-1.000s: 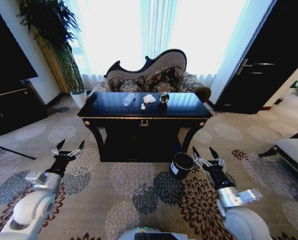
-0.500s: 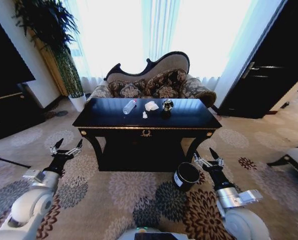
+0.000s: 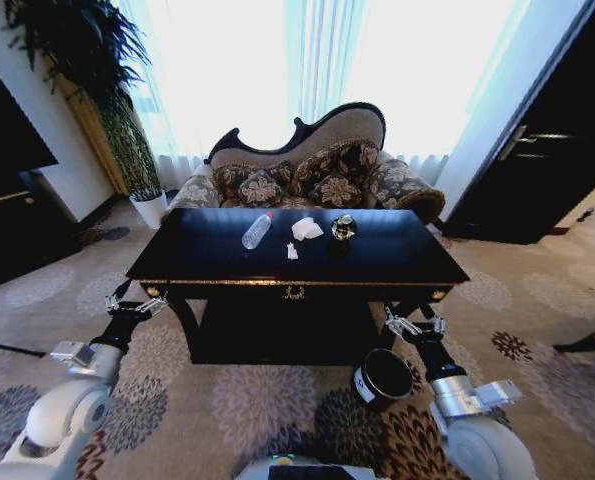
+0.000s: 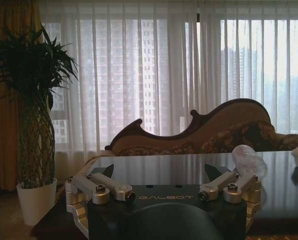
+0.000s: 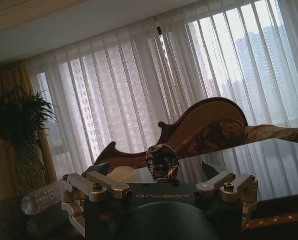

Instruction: Move to the front of the table and place the trash on the table into the trash bin.

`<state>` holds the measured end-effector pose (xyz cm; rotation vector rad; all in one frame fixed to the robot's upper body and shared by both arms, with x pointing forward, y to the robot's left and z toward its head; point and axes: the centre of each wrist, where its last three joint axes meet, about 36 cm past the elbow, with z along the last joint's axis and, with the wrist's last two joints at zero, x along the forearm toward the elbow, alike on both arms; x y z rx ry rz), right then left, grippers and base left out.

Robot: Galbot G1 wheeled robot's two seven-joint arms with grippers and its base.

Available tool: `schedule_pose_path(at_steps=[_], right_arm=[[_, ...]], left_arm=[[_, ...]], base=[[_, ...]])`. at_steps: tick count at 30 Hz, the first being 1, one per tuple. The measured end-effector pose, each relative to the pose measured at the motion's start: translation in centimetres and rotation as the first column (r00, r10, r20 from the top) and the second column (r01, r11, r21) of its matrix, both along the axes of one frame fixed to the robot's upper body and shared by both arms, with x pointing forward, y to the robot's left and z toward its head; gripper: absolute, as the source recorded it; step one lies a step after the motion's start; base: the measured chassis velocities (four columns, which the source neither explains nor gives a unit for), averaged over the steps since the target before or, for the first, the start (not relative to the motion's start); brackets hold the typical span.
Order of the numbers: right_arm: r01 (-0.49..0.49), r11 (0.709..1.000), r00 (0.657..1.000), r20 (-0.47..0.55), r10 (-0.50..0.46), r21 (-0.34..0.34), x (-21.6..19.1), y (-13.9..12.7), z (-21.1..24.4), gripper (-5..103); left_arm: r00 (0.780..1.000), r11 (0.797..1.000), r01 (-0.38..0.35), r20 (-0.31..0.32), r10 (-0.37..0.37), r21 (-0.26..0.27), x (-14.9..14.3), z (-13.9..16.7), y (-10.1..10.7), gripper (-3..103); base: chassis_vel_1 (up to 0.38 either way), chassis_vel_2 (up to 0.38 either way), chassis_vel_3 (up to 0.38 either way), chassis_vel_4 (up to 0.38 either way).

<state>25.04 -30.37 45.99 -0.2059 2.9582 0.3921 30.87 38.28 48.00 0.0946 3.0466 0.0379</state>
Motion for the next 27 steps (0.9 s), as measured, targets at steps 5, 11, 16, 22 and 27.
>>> schedule_pose_path(at_steps=[5,11,16,22,27], right_arm=[[-0.002,1.0,1.0,-0.004,0.002,0.0,-0.1,0.2,0.0,100],[0.01,1.0,1.0,-0.009,-0.01,0.025,-0.1,0.9,-0.1,100],[0.007,0.998,1.0,-0.016,-0.006,0.066,-0.2,1.6,-0.2,100],[-0.042,0.998,0.999,-0.031,0.044,0.052,0.2,2.4,-1.0,100],[-0.03,0.997,0.999,-0.039,0.033,0.064,-0.2,2.6,-1.2,100]], left_arm=[[1.0,1.0,0.011,-0.008,-0.011,0.005,0.0,-0.3,-0.3,100],[0.999,0.999,0.029,-0.025,-0.028,0.018,0.3,-0.2,-0.8,100],[0.996,0.997,0.071,-0.062,-0.069,0.031,1.2,0.2,-1.0,100],[0.974,0.98,0.2,-0.111,-0.2,-0.01,3.2,1.5,-3.0,100],[0.943,0.955,0.298,-0.154,-0.296,-0.008,5.9,1.2,-5.2,100]], base=[[-0.202,0.196,0.2,-0.187],[-0.182,0.179,0.18,-0.179],[-0.094,0.085,0.102,-0.094],[0.0,0.0,0.0,0.0],[0.0,0.0,0.0,0.0]])
